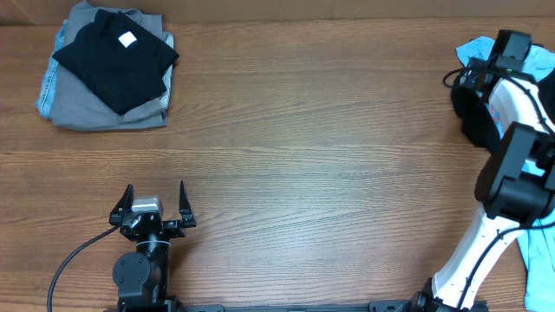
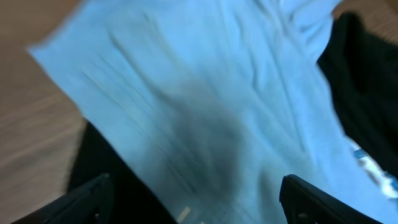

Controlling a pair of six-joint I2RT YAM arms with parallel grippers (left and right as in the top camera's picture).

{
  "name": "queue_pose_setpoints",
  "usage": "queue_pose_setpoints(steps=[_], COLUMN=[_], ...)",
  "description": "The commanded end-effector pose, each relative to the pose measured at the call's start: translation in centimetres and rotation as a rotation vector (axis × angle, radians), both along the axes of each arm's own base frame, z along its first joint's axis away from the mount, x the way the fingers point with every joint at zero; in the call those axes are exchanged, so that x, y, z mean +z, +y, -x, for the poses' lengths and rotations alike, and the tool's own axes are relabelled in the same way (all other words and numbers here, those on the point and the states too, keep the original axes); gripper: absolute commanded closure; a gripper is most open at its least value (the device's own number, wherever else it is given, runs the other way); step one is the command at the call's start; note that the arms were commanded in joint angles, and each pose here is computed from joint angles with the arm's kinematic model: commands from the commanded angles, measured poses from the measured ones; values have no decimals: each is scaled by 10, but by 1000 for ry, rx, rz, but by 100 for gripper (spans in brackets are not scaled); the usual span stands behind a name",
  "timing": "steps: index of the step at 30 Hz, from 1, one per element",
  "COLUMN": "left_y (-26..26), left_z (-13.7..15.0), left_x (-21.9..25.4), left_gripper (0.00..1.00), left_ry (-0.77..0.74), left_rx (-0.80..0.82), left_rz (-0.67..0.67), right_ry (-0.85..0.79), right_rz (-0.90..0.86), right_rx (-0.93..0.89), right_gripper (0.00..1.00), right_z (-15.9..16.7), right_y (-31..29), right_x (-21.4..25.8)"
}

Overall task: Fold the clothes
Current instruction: 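Reach the right gripper to the light-blue T-shirt at the right edge, then close the right gripper on the light-blue T-shirt and lift it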

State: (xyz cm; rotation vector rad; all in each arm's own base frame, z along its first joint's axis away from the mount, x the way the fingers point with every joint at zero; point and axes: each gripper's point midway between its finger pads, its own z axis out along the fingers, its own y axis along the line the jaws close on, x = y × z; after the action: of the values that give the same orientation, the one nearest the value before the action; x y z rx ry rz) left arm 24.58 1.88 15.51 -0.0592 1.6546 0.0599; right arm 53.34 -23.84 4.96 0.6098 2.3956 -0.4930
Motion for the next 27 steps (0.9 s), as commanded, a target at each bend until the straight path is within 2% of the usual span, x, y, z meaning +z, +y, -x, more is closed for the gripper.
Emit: queue_pose_setpoints(steps=[1, 4, 11, 12, 13, 14, 16, 18, 22, 27], left_y=[0, 0, 0, 0, 0, 0, 0, 0, 0, 0], left_z=[0, 0, 0, 0, 0, 0, 0, 0, 0, 0], left_x=[1, 1, 1, 1, 1, 1, 1, 1, 1, 1], left_gripper=[0, 0, 0, 0, 0, 0, 0, 0, 0, 0], left_ry=[-6, -6, -6, -6, -6, -6, -6, -6, -6, -6], left_rx=[-3, -3, -3, -3, -3, -3, -3, -3, -3, -3], left_rz=[-19, -19, -19, -19, -19, -19, -19, -19, -18, -19], right_ry=[20, 23, 22, 19, 17, 12, 4, 1, 1, -3], right_rz=[61, 49, 15, 4, -10, -21, -40, -46, -45, -46], right_rx=[-39, -47, -57, -53, -48, -46, -55, -64, -64, -58], right_gripper=[16, 27, 30, 32, 35, 44, 55, 62, 64, 60], right_z=[-1, 0, 7, 7, 7, 7, 8, 9, 9, 5], right_y=[-18, -24, -37, -37, -37, -37, -38, -38, -38, -34], right_x=[-11, -20, -30, -30, -31, -32, -33, -33, -33, -30])
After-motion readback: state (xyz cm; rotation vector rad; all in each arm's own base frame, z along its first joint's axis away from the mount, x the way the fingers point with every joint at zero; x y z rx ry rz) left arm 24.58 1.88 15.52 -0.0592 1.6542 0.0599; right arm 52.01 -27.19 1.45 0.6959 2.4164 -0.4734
